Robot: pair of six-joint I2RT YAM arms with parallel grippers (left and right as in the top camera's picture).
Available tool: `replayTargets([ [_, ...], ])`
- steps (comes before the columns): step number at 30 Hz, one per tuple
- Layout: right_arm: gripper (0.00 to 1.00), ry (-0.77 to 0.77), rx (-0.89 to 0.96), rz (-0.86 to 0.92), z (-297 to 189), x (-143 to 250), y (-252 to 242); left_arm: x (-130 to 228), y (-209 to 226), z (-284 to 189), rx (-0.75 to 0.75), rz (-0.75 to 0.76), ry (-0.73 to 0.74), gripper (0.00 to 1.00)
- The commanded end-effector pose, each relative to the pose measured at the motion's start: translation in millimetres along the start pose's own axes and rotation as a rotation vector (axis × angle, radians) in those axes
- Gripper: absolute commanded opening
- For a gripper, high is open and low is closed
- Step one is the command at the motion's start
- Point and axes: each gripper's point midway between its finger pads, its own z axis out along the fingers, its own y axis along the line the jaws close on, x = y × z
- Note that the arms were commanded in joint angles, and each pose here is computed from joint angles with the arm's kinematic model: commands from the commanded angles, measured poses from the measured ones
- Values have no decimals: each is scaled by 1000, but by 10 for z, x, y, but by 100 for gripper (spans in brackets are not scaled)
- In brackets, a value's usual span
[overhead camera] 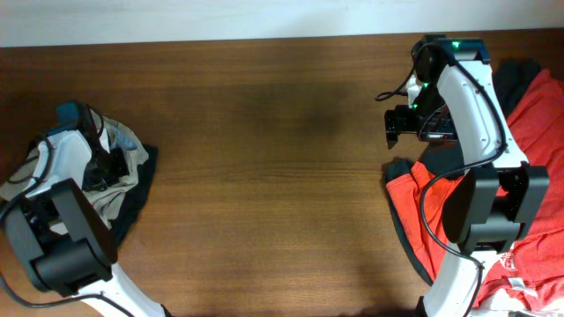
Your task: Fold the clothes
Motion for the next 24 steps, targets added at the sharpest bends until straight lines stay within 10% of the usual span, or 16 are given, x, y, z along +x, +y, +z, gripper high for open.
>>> replayTargets([
  [1,88,-34,-5,2,-119,5,11,359,-123,421,43,-9,178,5],
  [5,88,-32,-5,2,-119,11,11,-307,-46,472,38,-165,-91,33],
  [12,88,-32,-5,2,-120,11,11,-785,563,342,93,-451,-278,33],
  [14,88,-31,-4,2,-119,12,10,-951,530,139,139,-352,-308,34],
  [16,93,-31,-5,2,-120,13,11,-1103,546,-160,121,-277,-326,69],
  [18,99,-31,-43,1,-122,10,76,-1313,531,-651,126,-259,-375,75],
  [21,99,-139,-176,-10,-199,-255,83,-1494,-188,-1381,143,10,-494,84],
  [24,99,-128,-217,81,-242,-190,-420,-905,-1198,-1344,163,326,-309,99],
])
